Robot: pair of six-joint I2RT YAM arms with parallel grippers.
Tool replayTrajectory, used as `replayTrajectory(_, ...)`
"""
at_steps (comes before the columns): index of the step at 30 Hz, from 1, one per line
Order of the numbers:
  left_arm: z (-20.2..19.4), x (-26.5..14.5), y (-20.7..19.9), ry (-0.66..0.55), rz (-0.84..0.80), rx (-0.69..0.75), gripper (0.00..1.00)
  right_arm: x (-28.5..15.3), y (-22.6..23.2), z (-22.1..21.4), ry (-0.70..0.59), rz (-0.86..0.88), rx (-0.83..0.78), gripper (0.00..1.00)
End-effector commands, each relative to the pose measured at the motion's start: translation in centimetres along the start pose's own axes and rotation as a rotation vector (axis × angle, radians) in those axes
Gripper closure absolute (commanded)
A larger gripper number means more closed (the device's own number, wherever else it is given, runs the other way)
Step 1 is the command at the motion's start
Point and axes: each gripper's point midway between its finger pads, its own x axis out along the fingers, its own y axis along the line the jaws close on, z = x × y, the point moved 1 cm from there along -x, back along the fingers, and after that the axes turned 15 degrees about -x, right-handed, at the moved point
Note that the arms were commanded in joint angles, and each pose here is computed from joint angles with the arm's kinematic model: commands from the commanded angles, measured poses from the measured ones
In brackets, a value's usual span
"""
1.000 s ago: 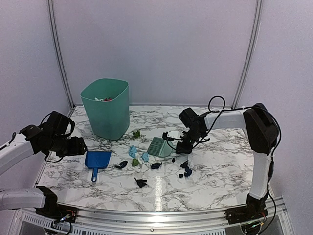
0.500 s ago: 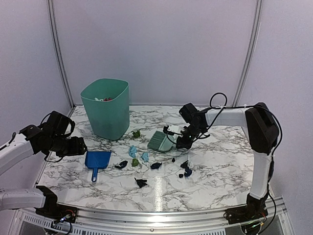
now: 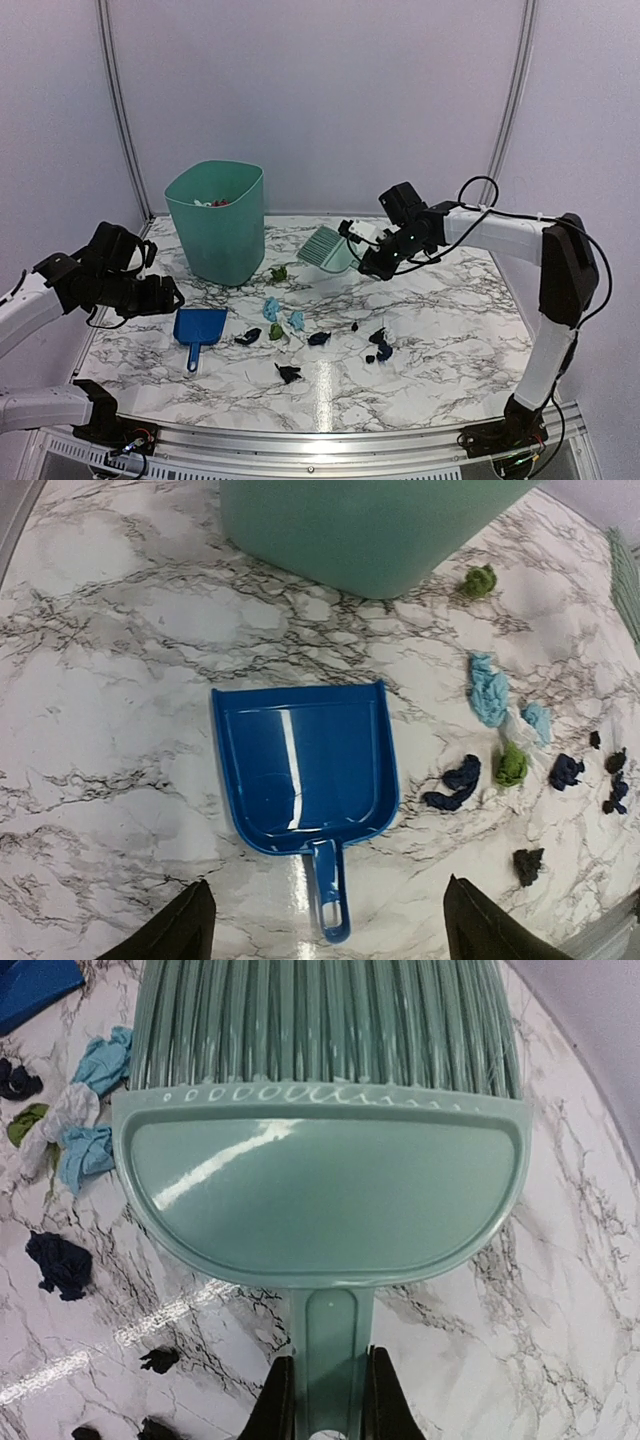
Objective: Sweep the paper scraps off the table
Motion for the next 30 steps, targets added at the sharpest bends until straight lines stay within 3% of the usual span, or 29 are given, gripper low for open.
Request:
replayTrajectory(1, 1.5, -3.3, -5.1, 0.009, -0.228, -0.001, 0.17, -4.1, -0.5, 5.2, -0.174, -0.066, 0.011, 1.00)
replayTrajectory(9, 2.5, -7.1, -12.9, 0.185, -0.538, -0.012, 0.12, -9.1, 2.3, 11.7, -0.406, -0.070, 0.008, 1.00)
replayTrajectory(17, 4.9, -11.3, -18.7, 0.214, -0.813, -0.041, 0.08, -13.1, 6.2, 18.0, -0.587, -0.066, 0.002, 1.00)
replayTrajectory(27, 5.3, -12.7, -21.6, 0.221, -0.911, -0.027, 0.12, -13.7, 8.3, 22.8, -0.636, -0.098, 0.019, 1.00)
replayTrajectory(30, 5.7, -12.7, -21.8, 0.204, -0.909, -0.042, 0.17, -13.6, 8.9, 23.4, -0.644, -0.089, 0.010, 1.00)
